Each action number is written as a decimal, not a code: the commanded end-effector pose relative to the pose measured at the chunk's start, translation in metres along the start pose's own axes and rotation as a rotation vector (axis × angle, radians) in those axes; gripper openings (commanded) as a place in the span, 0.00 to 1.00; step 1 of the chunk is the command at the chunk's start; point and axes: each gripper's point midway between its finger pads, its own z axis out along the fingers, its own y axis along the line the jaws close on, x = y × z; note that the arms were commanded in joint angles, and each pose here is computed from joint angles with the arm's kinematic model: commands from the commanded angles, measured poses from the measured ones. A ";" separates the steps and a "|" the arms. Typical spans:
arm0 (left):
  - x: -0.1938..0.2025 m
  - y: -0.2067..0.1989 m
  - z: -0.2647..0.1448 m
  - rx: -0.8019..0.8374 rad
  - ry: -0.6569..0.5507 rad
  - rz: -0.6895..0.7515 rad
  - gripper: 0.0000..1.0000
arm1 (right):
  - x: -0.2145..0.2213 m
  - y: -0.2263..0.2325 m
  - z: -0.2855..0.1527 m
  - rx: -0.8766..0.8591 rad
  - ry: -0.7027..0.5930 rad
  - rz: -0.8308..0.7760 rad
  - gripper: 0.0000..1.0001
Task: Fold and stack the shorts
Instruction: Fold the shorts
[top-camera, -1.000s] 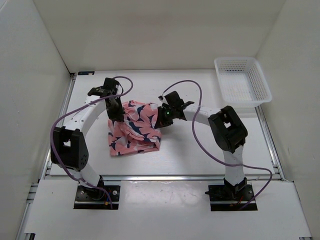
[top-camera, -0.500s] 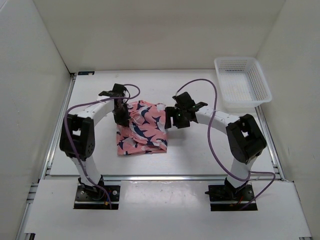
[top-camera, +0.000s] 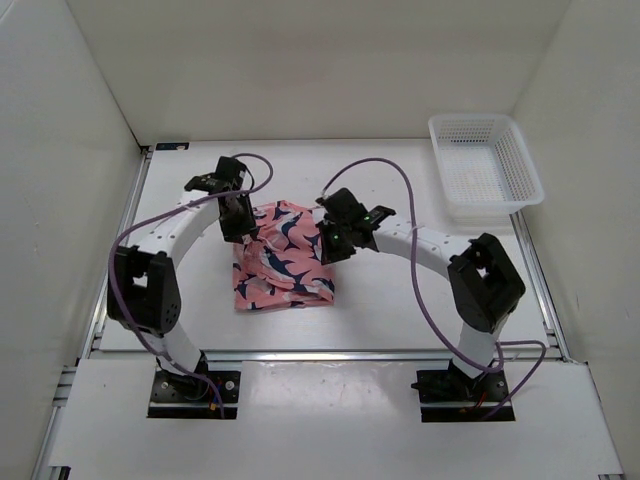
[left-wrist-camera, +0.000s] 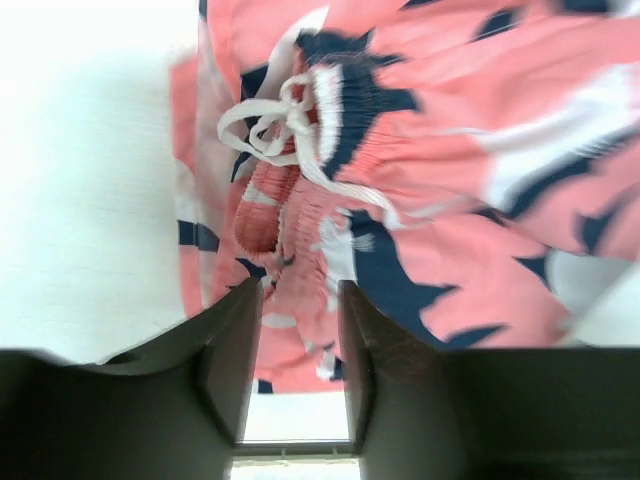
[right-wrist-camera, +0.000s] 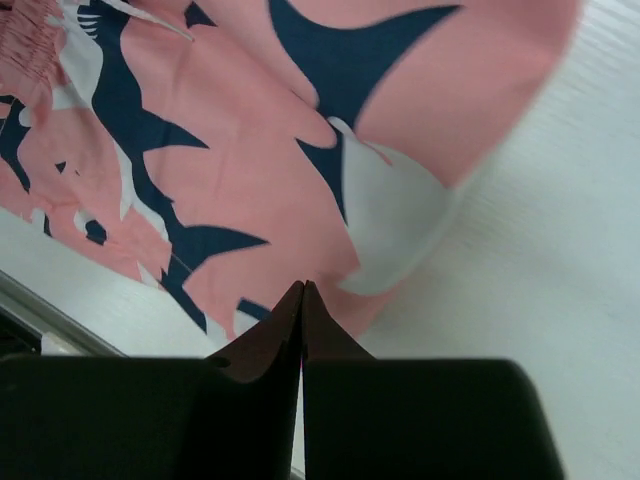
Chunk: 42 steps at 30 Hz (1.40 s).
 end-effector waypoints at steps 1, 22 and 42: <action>-0.021 -0.001 -0.041 0.008 -0.110 -0.024 0.46 | 0.003 0.007 0.023 -0.021 0.033 -0.017 0.01; -0.032 -0.024 0.033 0.004 -0.015 -0.003 0.10 | -0.100 -0.035 0.026 0.014 -0.082 0.037 0.01; -0.074 -0.029 -0.056 0.016 -0.180 0.057 0.18 | -0.161 -0.047 -0.043 0.125 -0.328 0.075 0.29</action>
